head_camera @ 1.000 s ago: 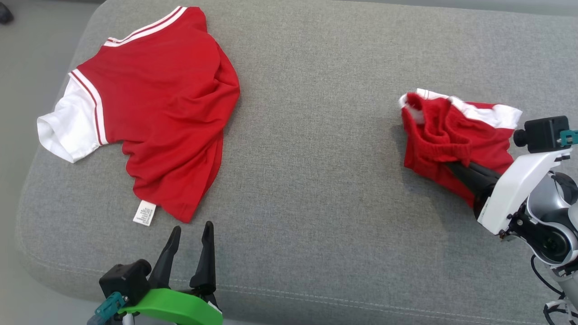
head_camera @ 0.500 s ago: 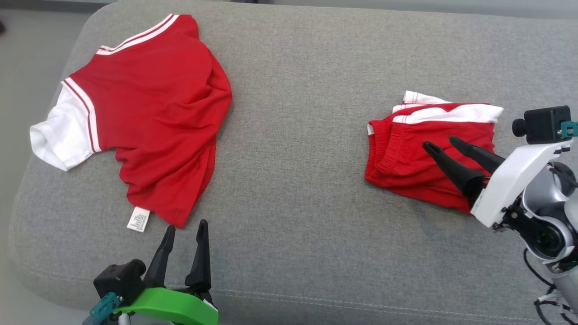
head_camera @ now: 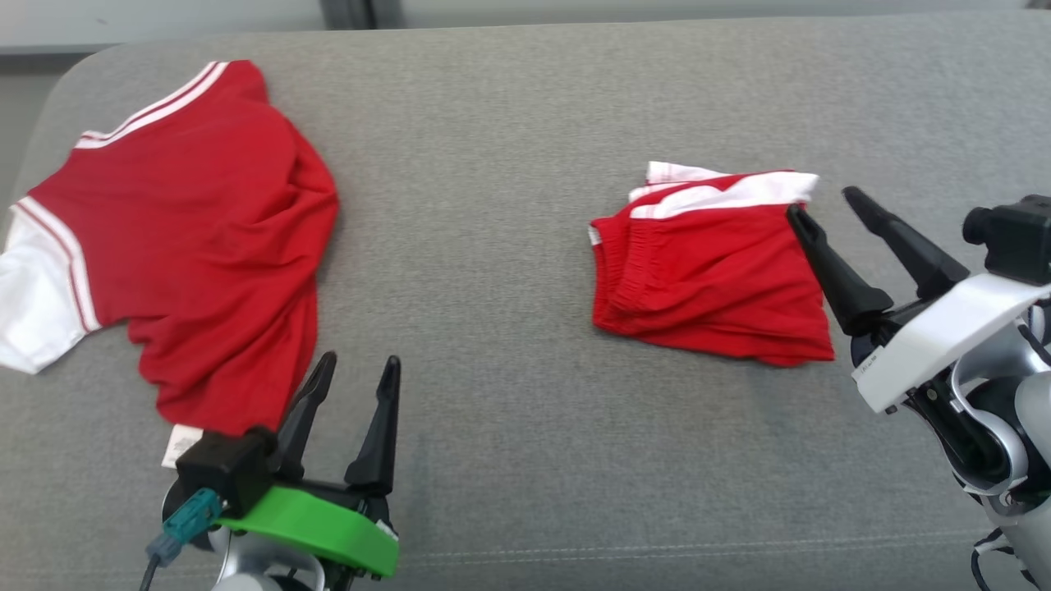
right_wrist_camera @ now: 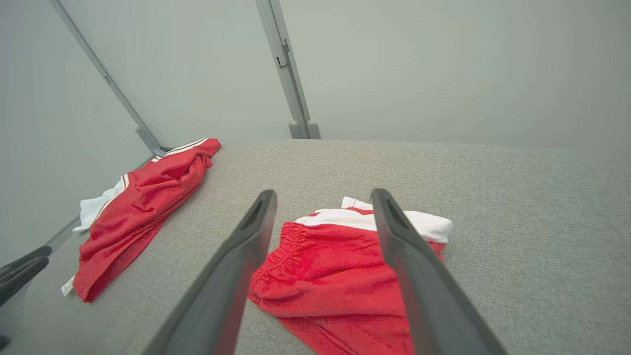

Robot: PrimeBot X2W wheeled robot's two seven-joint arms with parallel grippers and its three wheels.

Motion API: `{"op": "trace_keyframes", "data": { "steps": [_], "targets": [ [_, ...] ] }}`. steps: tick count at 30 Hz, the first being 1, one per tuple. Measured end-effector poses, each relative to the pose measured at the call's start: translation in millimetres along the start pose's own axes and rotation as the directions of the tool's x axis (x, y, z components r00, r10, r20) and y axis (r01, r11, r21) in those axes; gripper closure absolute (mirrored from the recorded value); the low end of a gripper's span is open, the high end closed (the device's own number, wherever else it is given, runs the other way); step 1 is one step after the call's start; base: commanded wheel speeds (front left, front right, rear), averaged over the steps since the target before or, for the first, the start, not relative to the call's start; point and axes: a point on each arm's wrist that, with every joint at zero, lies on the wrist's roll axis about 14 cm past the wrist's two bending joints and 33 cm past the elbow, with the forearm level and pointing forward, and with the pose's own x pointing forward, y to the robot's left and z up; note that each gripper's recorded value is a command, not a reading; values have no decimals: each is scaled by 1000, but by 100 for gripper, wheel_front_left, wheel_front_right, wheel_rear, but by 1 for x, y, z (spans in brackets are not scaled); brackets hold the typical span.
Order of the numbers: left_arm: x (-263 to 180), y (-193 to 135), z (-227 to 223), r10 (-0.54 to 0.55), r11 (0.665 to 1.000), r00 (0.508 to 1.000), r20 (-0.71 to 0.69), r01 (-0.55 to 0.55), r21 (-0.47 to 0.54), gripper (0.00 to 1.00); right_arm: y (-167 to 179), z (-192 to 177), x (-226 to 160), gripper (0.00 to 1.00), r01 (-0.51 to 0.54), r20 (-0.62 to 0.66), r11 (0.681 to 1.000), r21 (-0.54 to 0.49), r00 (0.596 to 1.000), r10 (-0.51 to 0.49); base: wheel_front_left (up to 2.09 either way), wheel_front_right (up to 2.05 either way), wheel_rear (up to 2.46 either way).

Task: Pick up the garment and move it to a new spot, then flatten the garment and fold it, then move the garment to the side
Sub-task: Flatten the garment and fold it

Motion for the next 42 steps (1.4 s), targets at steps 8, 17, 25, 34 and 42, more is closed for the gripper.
{"op": "trace_keyframes", "data": {
  "steps": [8, 17, 25, 34, 42],
  "targets": [
    [31, -68, 4, -282, 958, 959, -31, 283, 50, 0, -14, -3, -34, 0, 119, 109, 993, -2, 987, -118, 0, 0, 0],
    [61, -154, -5, -581, 800, 803, -134, 593, 86, 0, -20, -33, -63, 0, 230, 95, 967, 109, 966, -240, 0, 0, 0],
    [101, -167, -37, -604, 776, 750, -269, 630, 14, 0, -31, -47, -69, 0, 295, 85, 948, 118, 948, -306, 0, 0, 0],
    [139, -157, -71, -573, 786, 725, -381, 619, -4, 0, -40, -62, -73, 0, 356, 59, 926, 127, 929, -365, 0, 0, 0],
    [153, -152, -112, -565, 790, 682, -463, 610, -65, 0, -56, -75, -82, 0, 437, 32, 889, 135, 895, -445, 0, 0, 0]
  ]
}}
